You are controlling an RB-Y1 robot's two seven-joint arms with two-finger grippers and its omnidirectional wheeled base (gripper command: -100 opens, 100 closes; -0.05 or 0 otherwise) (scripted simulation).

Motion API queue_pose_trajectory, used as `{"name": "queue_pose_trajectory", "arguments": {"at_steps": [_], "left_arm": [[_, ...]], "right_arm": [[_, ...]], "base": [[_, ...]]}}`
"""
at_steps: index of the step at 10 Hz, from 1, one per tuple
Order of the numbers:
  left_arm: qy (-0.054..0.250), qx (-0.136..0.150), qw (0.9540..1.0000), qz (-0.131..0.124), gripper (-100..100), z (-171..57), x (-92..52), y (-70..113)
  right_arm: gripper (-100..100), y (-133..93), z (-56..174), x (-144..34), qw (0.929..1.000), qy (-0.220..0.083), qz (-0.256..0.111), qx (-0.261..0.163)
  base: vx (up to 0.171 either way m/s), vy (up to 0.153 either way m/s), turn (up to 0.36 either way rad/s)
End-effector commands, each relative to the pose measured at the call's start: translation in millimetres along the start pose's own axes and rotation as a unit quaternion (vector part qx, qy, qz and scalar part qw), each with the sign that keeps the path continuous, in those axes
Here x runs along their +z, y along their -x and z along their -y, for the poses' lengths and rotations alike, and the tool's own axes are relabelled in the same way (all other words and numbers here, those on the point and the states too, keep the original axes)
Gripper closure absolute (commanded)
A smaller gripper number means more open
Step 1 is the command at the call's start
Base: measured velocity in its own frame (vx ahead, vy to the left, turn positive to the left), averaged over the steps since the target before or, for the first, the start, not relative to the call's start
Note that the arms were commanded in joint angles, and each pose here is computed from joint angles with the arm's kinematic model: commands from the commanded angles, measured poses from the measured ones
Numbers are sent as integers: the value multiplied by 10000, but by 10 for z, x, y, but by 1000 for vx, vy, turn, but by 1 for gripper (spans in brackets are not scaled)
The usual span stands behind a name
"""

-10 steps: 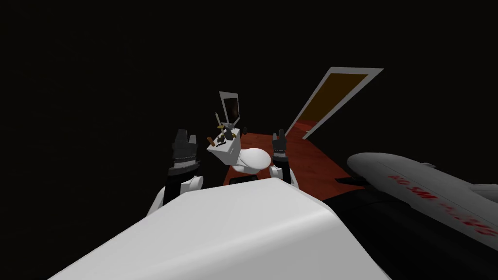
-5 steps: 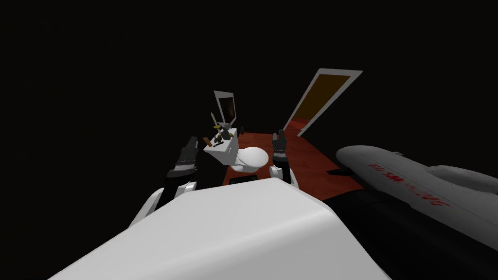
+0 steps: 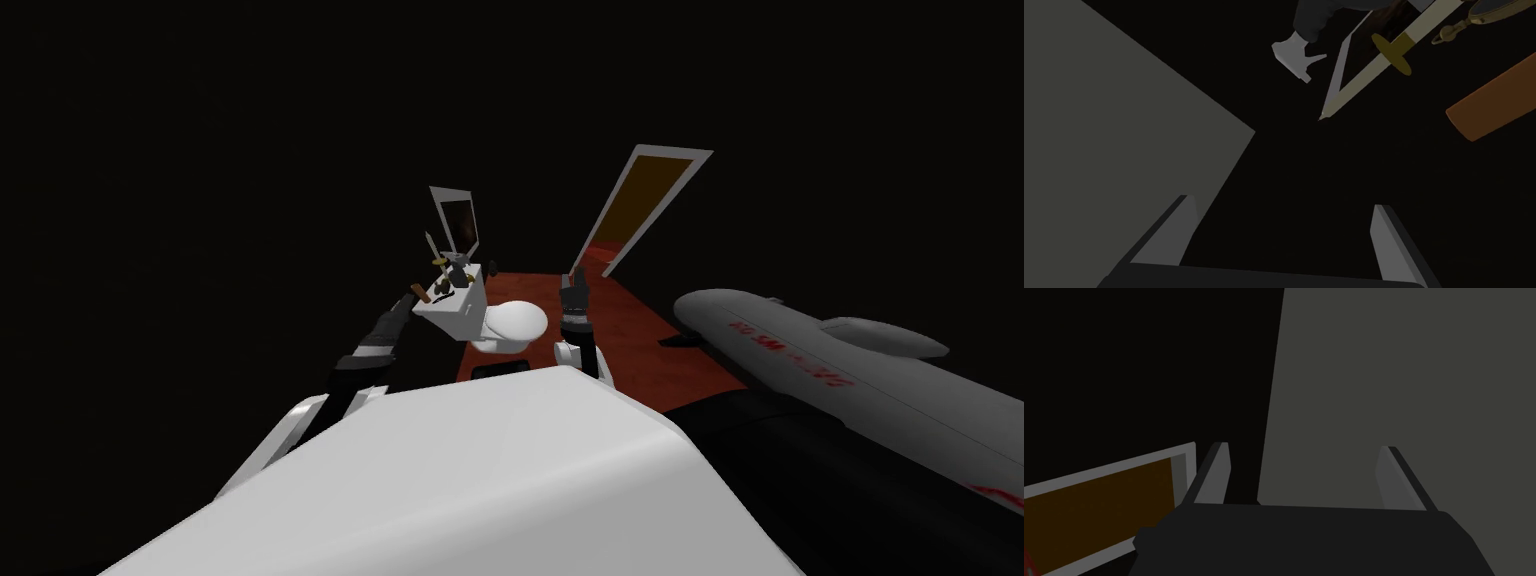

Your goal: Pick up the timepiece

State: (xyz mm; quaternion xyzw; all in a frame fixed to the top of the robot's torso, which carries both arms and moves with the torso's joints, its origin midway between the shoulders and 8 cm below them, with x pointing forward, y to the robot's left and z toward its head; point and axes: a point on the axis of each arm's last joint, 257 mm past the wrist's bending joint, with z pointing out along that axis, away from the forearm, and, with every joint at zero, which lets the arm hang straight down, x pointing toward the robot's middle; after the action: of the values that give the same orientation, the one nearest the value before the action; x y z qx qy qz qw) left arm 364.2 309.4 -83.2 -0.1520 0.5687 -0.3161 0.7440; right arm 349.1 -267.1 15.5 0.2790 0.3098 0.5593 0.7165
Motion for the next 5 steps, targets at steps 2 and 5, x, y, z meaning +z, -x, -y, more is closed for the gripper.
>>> {"name": "queue_pose_trajectory", "arguments": {"at_steps": [2, 5], "left_arm": [[215, 420, 9983, -338, -100, -239, -91, -63], [536, 1032, 9897, -836, -100, -605, -249, -140]], "right_arm": [[0, 0, 0, 0, 10000, 0, 0, 0], [0, 0, 0, 0, 10000, 0, 0, 0]], "base": [[-22, 4, -77], [-27, 5, -125]]}}
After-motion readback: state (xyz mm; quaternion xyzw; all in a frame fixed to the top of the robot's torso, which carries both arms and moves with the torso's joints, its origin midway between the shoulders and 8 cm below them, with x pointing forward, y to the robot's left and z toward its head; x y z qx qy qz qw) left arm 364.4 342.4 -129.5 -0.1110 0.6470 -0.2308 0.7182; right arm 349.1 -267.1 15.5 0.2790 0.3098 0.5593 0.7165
